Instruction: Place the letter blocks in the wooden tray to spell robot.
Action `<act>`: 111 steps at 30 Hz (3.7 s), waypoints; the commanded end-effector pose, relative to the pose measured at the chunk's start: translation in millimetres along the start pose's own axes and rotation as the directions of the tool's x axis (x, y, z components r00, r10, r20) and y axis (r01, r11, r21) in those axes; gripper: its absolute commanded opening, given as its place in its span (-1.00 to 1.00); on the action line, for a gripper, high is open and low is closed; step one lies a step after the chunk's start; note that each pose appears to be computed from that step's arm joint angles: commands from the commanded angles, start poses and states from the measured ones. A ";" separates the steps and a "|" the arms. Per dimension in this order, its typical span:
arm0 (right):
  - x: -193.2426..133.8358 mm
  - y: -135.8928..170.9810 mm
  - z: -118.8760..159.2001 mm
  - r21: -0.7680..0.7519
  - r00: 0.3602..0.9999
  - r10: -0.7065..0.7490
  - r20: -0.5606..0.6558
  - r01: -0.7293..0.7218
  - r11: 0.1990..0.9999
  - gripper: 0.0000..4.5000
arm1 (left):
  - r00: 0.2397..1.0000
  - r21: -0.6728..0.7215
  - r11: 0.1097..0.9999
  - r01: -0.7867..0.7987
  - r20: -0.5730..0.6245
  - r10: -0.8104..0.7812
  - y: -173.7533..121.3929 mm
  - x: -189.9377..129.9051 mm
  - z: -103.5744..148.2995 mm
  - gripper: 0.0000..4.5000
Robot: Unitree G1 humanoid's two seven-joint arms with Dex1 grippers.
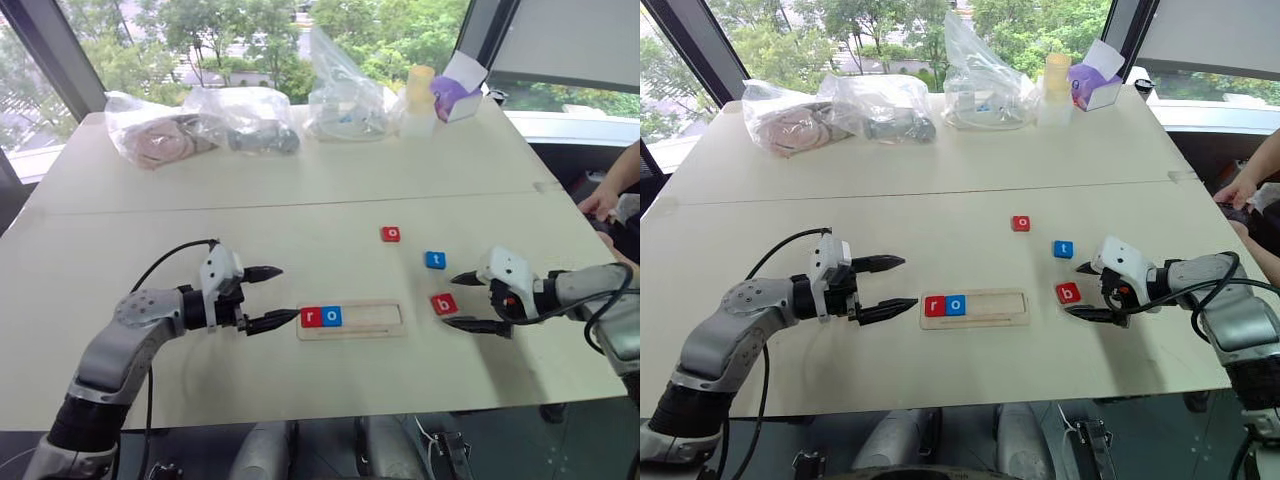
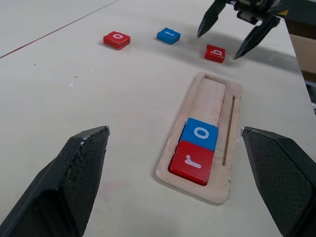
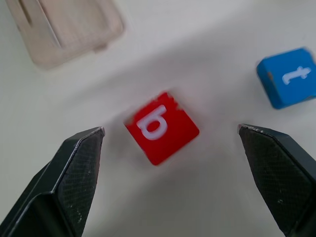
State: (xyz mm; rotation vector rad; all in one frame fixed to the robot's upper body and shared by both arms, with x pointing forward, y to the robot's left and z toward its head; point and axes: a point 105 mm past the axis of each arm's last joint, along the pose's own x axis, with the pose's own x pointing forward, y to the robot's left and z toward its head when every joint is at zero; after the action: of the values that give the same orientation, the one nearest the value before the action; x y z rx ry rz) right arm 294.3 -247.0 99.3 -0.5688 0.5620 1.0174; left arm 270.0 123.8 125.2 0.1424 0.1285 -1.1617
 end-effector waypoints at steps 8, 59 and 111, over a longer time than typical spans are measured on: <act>5.4 -4.0 -6.9 -0.018 0.998 0.059 0.017 -0.059 0.998 0.99 | 1.000 0.028 1.000 -0.012 0.013 0.012 -4.4 -3.4 8.4 1.00; 71.5 74.1 107.7 -0.150 0.964 0.256 0.068 -0.244 0.958 -0.50 | 0.996 0.050 0.995 0.084 -0.026 -0.083 -22.9 -11.7 -9.7 1.00; 63.3 -70.7 113.6 0.447 0.759 -0.650 0.027 0.573 0.687 0.99 | 0.998 0.053 0.997 0.060 -0.003 -0.060 -21.9 0.6 -0.9 1.00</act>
State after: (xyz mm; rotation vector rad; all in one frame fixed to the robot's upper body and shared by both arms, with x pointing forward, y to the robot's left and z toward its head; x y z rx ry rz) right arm 396.0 -154.1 134.1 -0.2601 0.4082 0.3601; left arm 251.1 119.2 115.9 0.1764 0.1329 -1.2128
